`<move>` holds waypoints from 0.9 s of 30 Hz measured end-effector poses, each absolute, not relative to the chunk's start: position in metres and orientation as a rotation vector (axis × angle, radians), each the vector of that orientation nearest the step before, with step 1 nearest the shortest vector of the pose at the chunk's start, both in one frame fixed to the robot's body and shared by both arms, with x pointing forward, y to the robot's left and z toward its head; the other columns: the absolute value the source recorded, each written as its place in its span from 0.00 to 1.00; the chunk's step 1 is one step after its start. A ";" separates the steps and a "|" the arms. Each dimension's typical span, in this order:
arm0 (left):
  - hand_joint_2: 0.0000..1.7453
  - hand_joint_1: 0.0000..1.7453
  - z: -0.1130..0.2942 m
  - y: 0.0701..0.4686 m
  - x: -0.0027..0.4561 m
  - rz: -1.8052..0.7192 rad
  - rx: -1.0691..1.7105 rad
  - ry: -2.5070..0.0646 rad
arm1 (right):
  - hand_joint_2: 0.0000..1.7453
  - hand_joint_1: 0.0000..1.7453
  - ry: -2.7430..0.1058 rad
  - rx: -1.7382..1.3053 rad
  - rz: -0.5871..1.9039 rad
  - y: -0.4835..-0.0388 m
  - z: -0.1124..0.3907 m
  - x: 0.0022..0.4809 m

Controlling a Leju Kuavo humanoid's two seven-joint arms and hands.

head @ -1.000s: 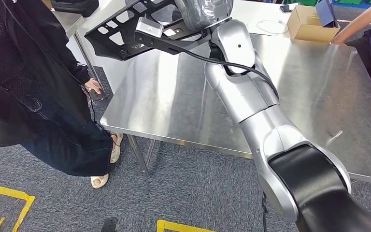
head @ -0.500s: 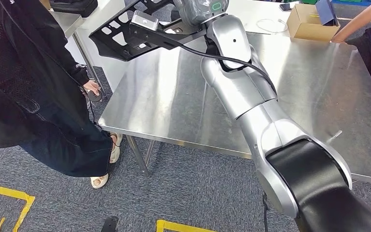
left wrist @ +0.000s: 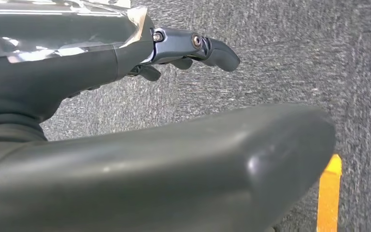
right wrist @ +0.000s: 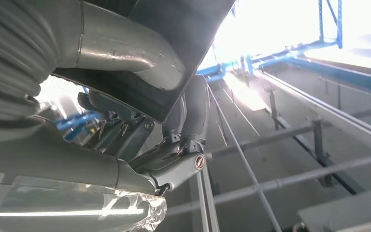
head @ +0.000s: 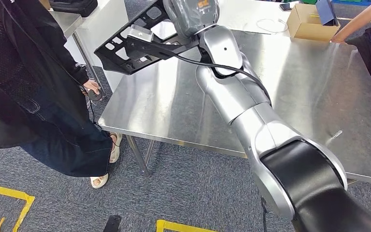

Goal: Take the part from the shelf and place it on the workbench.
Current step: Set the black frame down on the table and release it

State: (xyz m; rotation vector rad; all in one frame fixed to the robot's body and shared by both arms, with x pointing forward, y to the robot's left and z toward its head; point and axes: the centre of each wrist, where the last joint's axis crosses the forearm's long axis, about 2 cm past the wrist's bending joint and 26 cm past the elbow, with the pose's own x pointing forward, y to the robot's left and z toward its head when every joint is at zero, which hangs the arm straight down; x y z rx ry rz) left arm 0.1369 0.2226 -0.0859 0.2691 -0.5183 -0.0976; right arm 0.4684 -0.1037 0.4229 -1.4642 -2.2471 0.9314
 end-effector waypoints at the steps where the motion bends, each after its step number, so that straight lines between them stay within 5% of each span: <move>1: 0.00 0.00 -0.086 0.222 0.137 -0.099 0.267 -0.519 | 1.00 1.00 -2.239 -1.460 0.929 -0.104 0.420 0.469; 27: 0.00 0.00 -0.085 0.213 0.137 -0.095 0.230 -0.526 | 1.00 1.00 -2.063 -1.319 0.877 -0.108 0.357 0.474</move>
